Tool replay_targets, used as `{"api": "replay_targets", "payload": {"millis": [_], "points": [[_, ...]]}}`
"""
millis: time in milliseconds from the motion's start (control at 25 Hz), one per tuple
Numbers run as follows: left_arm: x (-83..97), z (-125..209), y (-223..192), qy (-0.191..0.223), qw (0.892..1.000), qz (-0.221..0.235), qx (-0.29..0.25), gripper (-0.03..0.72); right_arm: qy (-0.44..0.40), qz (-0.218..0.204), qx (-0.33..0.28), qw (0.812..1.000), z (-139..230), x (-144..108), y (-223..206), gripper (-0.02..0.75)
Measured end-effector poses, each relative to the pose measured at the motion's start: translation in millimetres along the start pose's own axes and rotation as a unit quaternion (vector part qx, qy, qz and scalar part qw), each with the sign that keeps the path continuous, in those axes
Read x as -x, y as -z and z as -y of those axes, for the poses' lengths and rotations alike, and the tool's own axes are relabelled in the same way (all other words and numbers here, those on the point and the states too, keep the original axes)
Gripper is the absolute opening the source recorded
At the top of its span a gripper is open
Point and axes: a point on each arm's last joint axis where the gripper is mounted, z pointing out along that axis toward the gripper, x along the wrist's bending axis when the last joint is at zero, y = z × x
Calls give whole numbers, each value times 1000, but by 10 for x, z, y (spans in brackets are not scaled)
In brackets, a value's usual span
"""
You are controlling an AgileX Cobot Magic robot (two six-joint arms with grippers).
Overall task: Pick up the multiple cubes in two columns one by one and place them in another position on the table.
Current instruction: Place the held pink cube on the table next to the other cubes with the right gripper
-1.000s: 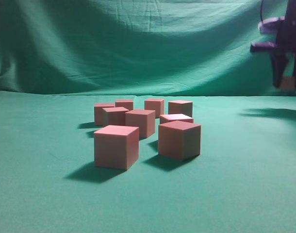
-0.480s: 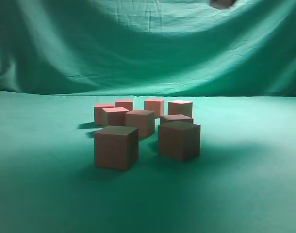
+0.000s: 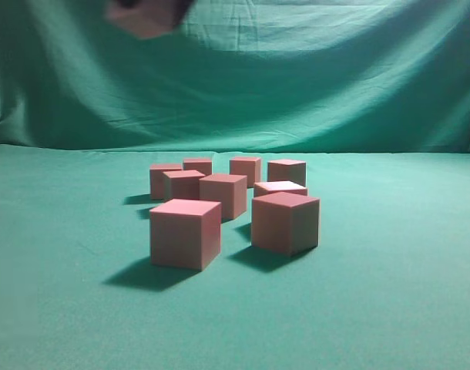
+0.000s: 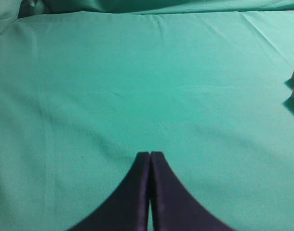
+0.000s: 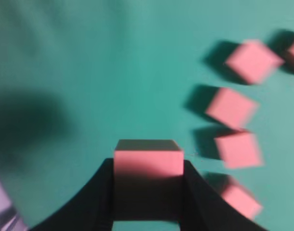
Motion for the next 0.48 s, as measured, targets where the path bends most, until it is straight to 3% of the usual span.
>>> {"api": "replay_targets", "payload": {"millis": [240,480], "points": [[0,0,0,0,1000,0,0,0,53,-15,-9,998,-52,-444,-394,265],[0,0,0,0,1000,0,0,0,36,-4,-44,998,-33,-440,-621,265]]}}
